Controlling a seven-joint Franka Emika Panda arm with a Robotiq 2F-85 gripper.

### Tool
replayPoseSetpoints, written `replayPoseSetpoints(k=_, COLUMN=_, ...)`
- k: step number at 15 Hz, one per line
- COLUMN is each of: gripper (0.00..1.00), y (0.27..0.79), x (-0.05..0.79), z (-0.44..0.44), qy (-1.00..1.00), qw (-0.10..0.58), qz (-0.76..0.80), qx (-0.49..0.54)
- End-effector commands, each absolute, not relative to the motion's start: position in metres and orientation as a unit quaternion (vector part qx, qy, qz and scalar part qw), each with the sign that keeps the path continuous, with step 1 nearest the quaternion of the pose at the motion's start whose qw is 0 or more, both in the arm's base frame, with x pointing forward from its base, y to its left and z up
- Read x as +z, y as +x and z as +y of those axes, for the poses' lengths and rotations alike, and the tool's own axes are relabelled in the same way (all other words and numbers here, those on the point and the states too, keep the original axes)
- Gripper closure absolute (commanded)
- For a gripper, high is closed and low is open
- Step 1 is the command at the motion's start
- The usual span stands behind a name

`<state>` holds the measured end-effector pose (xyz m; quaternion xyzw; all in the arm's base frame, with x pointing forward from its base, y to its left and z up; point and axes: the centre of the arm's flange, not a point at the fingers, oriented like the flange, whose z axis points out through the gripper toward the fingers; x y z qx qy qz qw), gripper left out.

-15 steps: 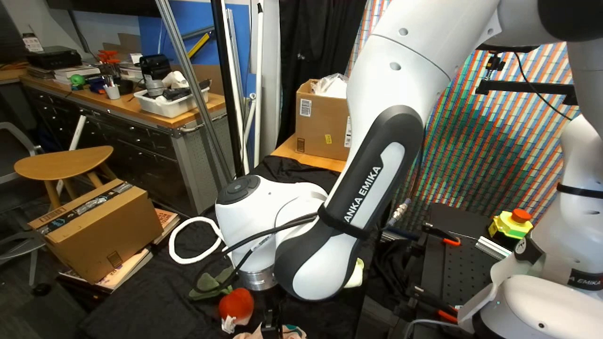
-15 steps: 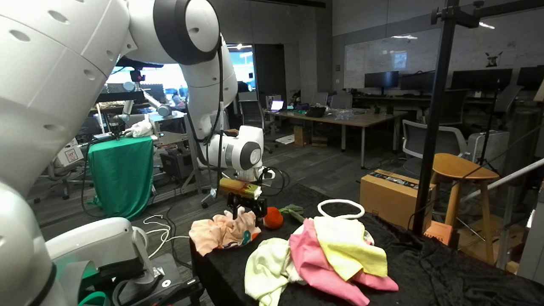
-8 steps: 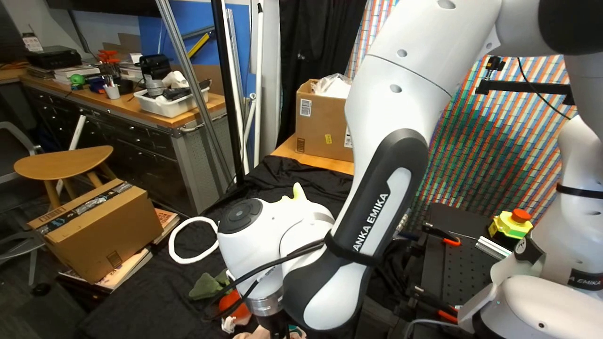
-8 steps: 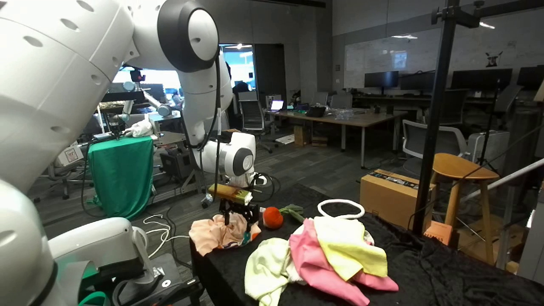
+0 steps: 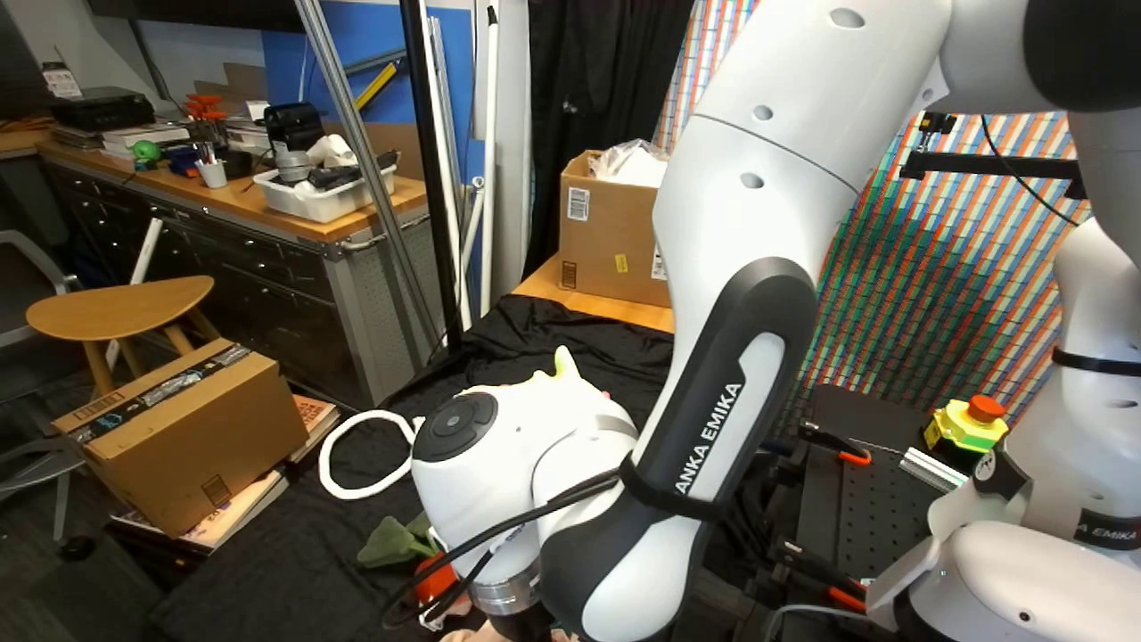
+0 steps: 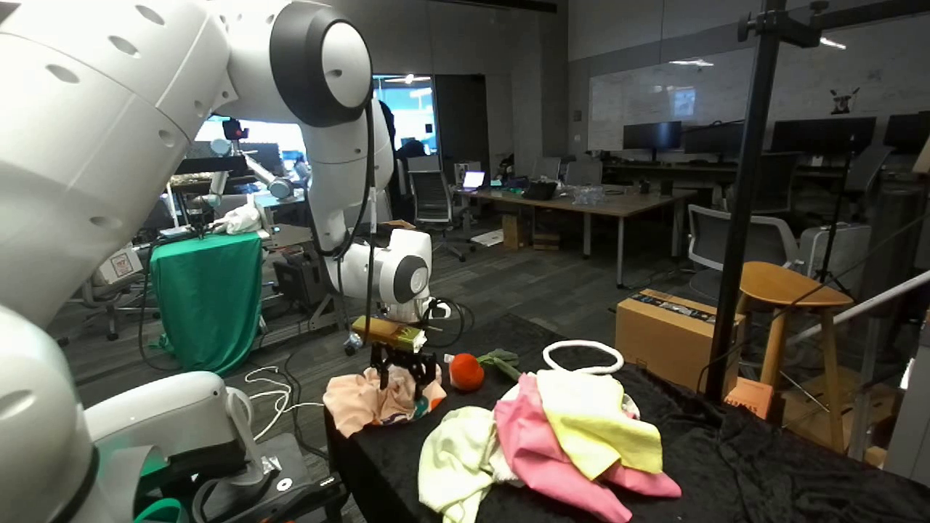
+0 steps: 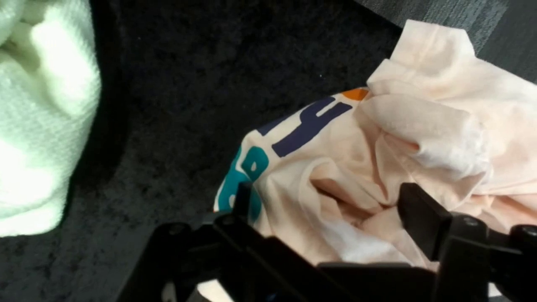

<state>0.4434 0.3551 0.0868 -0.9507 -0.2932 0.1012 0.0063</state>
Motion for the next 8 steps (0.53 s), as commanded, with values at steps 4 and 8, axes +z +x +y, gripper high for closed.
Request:
replayPoseSetpoints(k=4, gripper=0.65, y=0.445, x=0.089, z=0.356, qy=-0.950, qw=0.010, qz=-0.298, qx=0.088)
replayPoseSetpoints(k=8, gripper=0.96, y=0.447, x=0.098, z=0.356, qy=-0.951, qw=0.012, qz=-0.298, qx=0.077)
